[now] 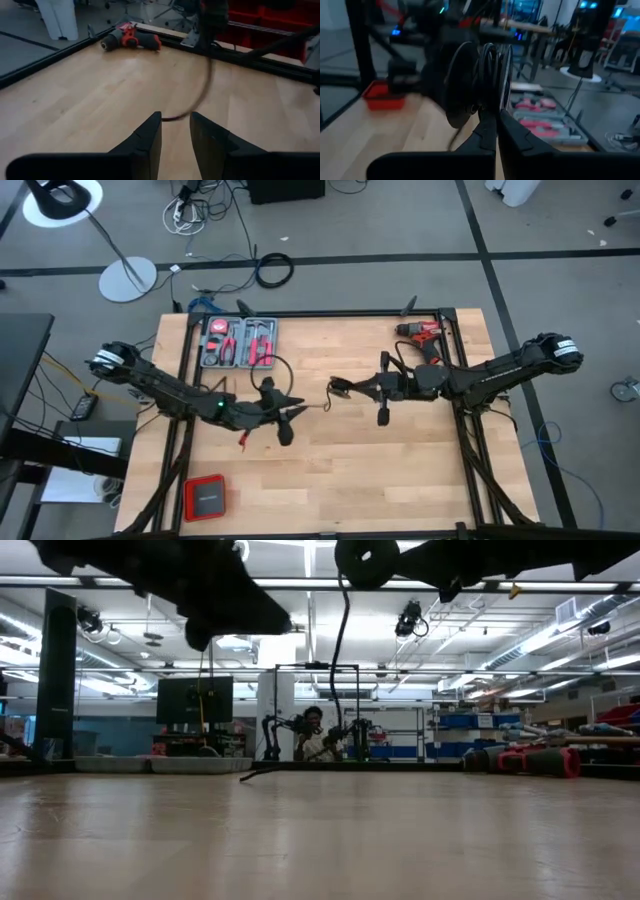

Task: Coil cords
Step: Coil the black wire on the spool

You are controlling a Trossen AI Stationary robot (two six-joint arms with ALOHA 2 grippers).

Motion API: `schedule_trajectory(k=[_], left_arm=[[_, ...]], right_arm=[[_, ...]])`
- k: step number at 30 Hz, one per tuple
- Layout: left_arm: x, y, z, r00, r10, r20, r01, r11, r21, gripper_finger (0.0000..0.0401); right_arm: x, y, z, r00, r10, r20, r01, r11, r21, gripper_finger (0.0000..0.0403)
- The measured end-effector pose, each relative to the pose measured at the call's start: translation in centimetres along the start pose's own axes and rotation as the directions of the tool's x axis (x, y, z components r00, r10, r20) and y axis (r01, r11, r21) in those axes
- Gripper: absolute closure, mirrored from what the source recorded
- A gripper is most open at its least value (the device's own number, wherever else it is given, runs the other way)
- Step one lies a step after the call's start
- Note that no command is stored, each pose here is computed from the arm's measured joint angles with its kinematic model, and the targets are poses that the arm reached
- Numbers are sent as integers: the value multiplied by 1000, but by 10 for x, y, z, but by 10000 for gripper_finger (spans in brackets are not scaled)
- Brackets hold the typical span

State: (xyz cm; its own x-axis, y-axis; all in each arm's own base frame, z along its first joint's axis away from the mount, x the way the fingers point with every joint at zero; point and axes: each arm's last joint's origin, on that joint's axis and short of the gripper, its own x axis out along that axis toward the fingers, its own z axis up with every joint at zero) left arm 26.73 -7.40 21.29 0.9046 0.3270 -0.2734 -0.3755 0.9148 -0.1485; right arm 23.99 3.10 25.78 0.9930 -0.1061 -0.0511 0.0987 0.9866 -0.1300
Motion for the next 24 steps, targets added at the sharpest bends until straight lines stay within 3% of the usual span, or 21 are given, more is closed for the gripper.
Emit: schedule_trajectory(k=[6,11,24], left_arm=[[13,-12,5,1000,26,7,-27,994,103,297],[20,-12,8,993,109,34,-112,988,106,286],[43,-14,15,987,155,40,-159,973,168,259]], right_arm=[[2,-9,1,1000,-13,18,13,1000,-9,403],[3,-12,1,1000,-19,20,19,1000,-6,403],[2,-16,7,992,-98,78,97,995,13,403]])
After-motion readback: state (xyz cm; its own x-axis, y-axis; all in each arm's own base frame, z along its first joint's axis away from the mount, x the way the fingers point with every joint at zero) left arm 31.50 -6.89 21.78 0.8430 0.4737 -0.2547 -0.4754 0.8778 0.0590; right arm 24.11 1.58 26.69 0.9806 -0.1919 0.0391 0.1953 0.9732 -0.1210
